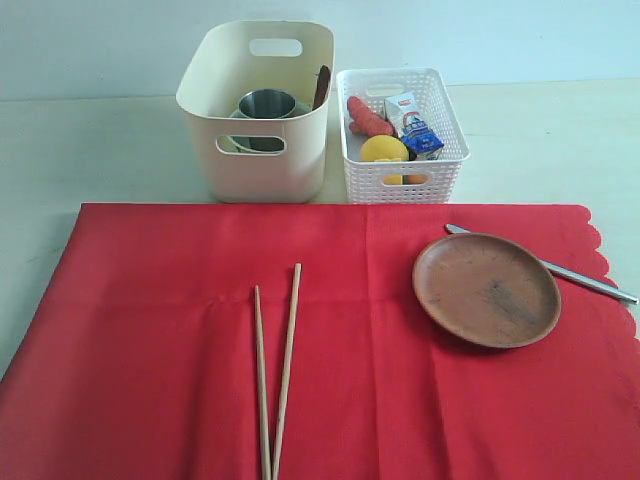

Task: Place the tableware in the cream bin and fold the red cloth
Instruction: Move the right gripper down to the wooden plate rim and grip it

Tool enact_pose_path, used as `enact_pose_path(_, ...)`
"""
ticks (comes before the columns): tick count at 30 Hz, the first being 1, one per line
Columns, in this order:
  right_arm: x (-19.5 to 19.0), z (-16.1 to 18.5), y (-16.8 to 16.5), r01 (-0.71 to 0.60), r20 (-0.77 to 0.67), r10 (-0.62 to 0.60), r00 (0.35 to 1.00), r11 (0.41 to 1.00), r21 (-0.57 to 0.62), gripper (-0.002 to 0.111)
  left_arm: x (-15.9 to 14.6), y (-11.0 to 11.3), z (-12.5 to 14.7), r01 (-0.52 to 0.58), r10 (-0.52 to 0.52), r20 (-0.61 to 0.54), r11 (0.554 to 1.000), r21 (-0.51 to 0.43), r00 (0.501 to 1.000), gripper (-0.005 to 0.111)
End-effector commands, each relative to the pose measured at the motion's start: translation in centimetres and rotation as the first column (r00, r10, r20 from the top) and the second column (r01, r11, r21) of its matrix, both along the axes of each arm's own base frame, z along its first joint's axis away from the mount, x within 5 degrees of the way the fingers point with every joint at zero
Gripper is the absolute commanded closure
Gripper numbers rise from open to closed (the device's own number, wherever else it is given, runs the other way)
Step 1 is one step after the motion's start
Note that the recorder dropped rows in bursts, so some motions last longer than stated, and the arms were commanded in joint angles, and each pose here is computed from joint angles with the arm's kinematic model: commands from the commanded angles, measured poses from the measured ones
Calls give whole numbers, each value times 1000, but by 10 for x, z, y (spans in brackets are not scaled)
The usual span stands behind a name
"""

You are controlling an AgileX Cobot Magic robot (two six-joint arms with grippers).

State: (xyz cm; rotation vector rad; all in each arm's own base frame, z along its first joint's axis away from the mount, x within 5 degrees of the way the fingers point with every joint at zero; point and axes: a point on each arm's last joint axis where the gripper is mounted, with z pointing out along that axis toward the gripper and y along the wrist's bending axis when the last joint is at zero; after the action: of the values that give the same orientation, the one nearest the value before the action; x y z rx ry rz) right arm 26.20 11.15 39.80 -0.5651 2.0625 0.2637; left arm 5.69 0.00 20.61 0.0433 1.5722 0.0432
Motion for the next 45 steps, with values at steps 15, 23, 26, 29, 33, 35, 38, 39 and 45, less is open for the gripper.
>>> enact_pose_path(15, 51, -119, -30, 145, -224, -214, 951, 946, -291, 108, 0, 0, -1, 2, -2, 1, 1000, -12, 1000, 104)
enact_pose_path(23, 66, -162, -91, 240, -499, -319, 805, 946, -218, 108, 0, 0, -1, 2, -2, 1, 1000, -12, 1000, 104)
enact_pose_path(26, 67, -185, -107, 230, -647, -243, 722, 967, -106, 108, 0, 0, -1, 2, -2, 1, 1000, -12, 1000, 104)
enact_pose_path(29, 70, -205, -112, 195, -728, -117, 675, 981, 24, 108, 0, 0, -1, 2, -2, 1, 1000, -12, 1000, 104)
enact_pose_path(33, 75, -244, -116, 231, -806, -154, 571, 973, -22, 108, 0, 0, -1, 2, -2, 1, 1000, -12, 1000, 104)
enact_pose_path(35, 76, -257, -123, 279, -821, -237, 520, 955, -99, 104, 0, 0, -1, 2, -2, 1, 1000, -12, 1000, 104)
enact_pose_path(38, 77, -262, -127, 316, -820, -290, 493, 938, -142, 83, 0, 0, -1, 2, -2, 1, 1000, -12, 1000, 104)
enact_pose_path(39, 77, -261, -125, 308, -822, -265, 504, 944, -116, 70, 0, 0, -1, 2, -2, 1, 1000, -12, 1000, 104)
enact_pose_path(45, 79, -260, -116, 117, -776, -89, 625, 993, -19, 57, 0, 0, -1, 2, -2, 1, 1000, -12, 1000, 104)
